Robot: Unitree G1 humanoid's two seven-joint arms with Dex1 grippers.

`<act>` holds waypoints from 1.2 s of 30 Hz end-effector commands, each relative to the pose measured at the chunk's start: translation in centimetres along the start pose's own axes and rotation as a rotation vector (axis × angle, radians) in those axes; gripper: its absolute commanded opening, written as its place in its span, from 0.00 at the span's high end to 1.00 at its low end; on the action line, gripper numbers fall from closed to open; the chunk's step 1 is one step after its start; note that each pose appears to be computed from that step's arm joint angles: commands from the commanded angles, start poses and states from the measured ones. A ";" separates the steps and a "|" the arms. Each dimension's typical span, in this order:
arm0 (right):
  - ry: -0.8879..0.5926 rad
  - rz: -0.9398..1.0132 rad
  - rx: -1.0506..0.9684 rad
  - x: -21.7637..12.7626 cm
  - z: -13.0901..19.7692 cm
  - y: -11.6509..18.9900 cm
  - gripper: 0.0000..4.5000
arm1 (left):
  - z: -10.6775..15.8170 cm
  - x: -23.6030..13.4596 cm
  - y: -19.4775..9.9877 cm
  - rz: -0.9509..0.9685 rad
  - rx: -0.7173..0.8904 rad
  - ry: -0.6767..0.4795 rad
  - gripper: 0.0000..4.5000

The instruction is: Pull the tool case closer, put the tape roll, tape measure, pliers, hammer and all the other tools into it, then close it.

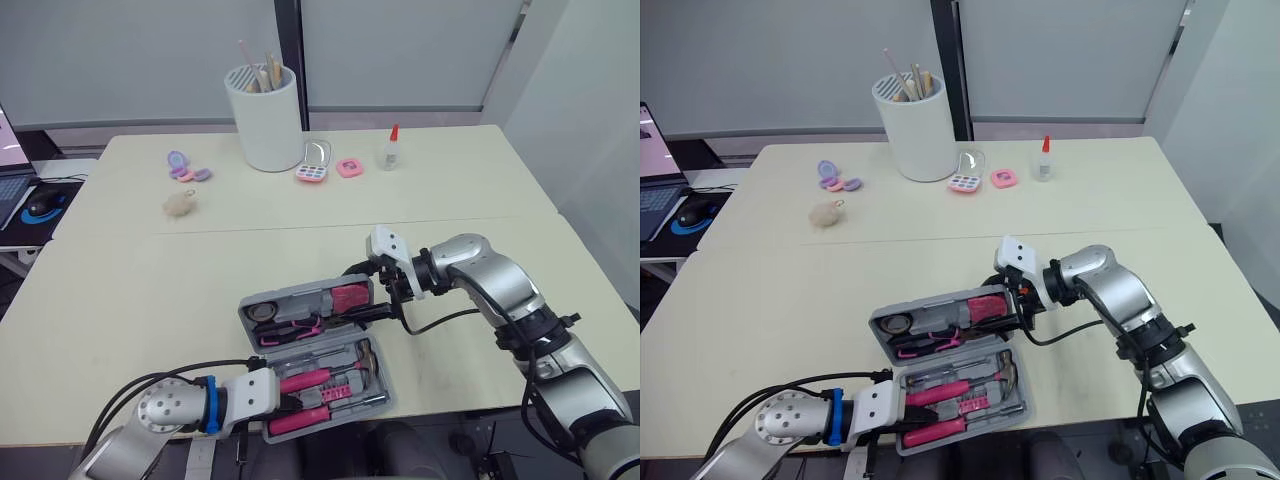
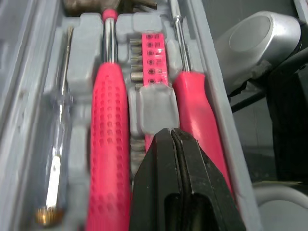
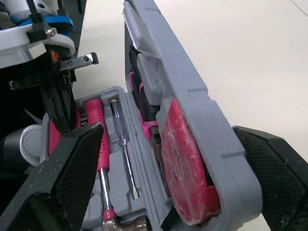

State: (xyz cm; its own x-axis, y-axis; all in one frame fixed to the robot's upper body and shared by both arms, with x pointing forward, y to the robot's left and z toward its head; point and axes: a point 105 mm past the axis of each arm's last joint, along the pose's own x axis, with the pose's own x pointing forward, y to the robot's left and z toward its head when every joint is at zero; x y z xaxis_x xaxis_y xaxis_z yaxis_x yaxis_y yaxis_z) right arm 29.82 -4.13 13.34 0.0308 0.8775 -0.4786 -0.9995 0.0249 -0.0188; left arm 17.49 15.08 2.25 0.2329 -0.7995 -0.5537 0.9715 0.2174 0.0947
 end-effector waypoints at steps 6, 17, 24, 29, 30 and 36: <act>0.065 0.007 -0.182 -1.8 0.3 3.3 0.00 | 0.3 -4.6 -1.5 0.059 -0.179 -0.010 1.00; 0.446 0.072 -0.396 -9.9 -4.3 7.5 0.00 | -5.3 -8.8 1.0 0.363 -0.434 0.102 1.00; 0.598 -0.078 -0.473 -9.5 -7.3 5.6 0.00 | -4.1 -7.3 1.6 0.350 -0.377 0.079 1.00; 0.609 -0.057 -0.511 -6.1 -10.1 6.2 0.28 | -3.4 -5.1 0.6 0.262 -0.324 0.089 1.00; 0.603 -0.054 -0.510 -5.4 -10.6 6.3 0.34 | -3.2 -4.7 0.5 0.246 -0.309 0.090 1.00; 0.559 0.032 -0.552 -2.0 -10.8 7.4 0.68 | -2.3 -2.8 2.2 0.243 -0.250 0.066 1.00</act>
State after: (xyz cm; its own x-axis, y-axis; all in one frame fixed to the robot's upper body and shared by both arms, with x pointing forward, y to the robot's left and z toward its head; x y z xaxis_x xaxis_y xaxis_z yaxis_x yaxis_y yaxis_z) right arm 22.33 -11.39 4.13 0.1320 0.4977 -0.8572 -0.8796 -0.3400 -0.3328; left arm 18.80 19.45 2.09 0.4470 -0.6677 -0.5953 0.8386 0.5444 0.0192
